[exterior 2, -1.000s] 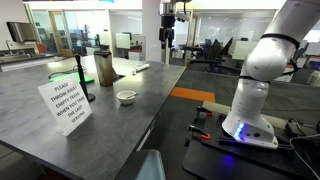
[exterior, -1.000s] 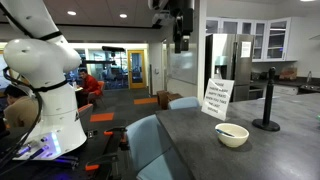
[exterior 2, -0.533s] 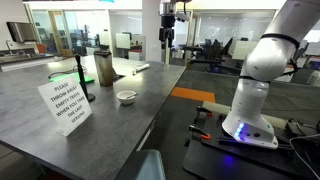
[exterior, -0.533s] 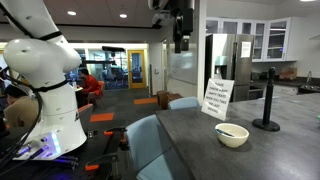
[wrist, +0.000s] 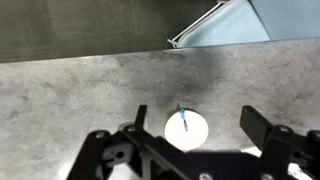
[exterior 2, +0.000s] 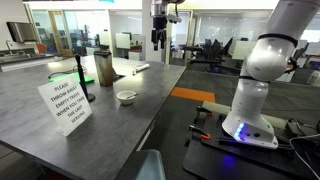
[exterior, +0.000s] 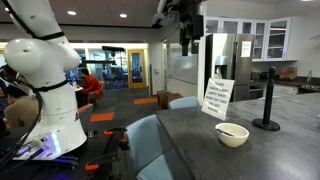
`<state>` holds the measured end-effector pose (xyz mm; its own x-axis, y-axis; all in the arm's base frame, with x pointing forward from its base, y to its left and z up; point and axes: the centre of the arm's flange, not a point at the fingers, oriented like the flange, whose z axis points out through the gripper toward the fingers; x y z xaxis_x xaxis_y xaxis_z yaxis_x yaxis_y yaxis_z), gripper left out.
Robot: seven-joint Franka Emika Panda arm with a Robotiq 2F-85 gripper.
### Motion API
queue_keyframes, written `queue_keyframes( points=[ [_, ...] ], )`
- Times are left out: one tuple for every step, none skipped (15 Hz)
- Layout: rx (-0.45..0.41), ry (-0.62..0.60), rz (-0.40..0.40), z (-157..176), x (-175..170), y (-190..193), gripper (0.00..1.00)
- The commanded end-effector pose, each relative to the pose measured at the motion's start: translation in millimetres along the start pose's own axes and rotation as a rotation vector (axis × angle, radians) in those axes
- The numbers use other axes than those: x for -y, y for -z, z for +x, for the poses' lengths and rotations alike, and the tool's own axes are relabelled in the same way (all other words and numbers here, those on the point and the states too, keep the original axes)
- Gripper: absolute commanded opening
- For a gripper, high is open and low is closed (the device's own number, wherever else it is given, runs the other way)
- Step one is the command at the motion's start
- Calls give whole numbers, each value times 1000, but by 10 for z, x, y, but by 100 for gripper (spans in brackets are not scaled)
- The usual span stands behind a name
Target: Remove the pen from the white bowl
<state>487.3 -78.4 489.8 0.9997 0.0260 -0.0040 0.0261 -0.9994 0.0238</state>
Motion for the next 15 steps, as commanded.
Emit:
queue_keyframes(
  points=[
    [7, 74, 6, 516, 162, -105, 100],
    [4, 84, 9, 663, 238, -195, 100],
    [-3, 88, 12, 807, 297, -280, 100],
    [-8, 96, 9, 965, 316, -422, 100],
    [-15, 95, 0, 1109, 325, -559, 100],
    [-12, 97, 8, 1255, 317, -713, 100],
    [-8, 94, 6, 1381, 304, -879, 100],
    [6, 95, 10, 1510, 286, -1035, 100],
    [19, 101, 10, 1619, 277, -1195, 100],
    [35, 102, 13, 1713, 271, -1344, 100],
    [49, 110, 16, 1789, 280, -1482, 100],
    [53, 106, 11, 1715, 336, -1662, 100],
    [62, 112, 11, 1753, 364, -1805, 100],
    [76, 116, 7, 1770, 391, -1943, 100],
    [85, 117, 14, 1794, 427, -2060, 100]
  ],
)
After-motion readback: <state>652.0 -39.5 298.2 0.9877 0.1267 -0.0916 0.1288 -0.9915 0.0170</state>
